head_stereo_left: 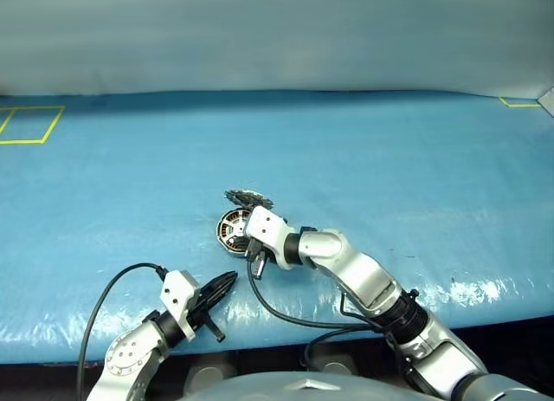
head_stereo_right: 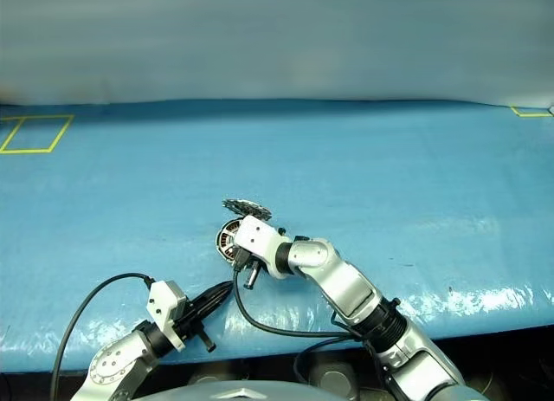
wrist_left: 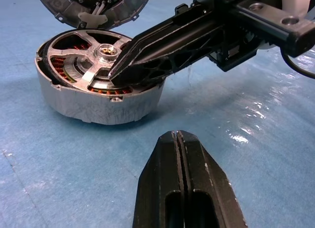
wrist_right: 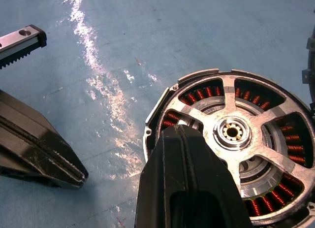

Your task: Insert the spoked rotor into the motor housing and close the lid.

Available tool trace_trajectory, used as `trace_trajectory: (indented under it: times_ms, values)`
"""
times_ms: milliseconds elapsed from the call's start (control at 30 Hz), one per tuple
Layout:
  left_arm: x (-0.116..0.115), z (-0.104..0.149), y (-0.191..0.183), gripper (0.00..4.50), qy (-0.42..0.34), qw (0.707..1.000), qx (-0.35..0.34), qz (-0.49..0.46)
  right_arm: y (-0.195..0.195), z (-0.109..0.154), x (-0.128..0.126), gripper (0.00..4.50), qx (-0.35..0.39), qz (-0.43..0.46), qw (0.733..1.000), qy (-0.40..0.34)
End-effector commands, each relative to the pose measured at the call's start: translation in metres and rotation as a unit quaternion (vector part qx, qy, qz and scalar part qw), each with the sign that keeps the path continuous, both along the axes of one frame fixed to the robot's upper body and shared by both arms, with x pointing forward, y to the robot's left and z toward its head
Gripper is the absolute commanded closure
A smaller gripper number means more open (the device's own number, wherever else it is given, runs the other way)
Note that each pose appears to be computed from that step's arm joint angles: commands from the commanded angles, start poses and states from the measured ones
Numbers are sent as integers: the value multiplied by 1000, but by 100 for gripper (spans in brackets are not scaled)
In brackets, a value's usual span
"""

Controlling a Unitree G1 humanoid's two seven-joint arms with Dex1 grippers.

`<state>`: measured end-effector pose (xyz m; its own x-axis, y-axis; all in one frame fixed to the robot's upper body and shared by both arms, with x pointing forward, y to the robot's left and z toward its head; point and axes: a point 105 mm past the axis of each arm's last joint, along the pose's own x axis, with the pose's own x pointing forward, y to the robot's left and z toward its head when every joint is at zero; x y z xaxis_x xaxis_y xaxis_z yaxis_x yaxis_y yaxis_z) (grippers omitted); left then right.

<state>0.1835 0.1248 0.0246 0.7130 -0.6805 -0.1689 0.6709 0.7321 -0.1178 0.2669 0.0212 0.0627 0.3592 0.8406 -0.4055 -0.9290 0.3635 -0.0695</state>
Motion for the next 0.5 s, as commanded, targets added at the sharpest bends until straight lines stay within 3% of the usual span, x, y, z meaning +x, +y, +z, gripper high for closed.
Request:
trace_trajectory:
  times_ms: [33,333,500]
  values:
    - [0,10,-4,446,-17,1000,-1,-10,-7,-15,7,450,27,-75,993,90]
    - [0,9,-4,446,-13,1000,0,-13,5,29,-1,450,142,-43,981,129]
    - [-1,9,-4,446,-12,1000,-1,-15,2,29,11,450,148,-82,977,129]
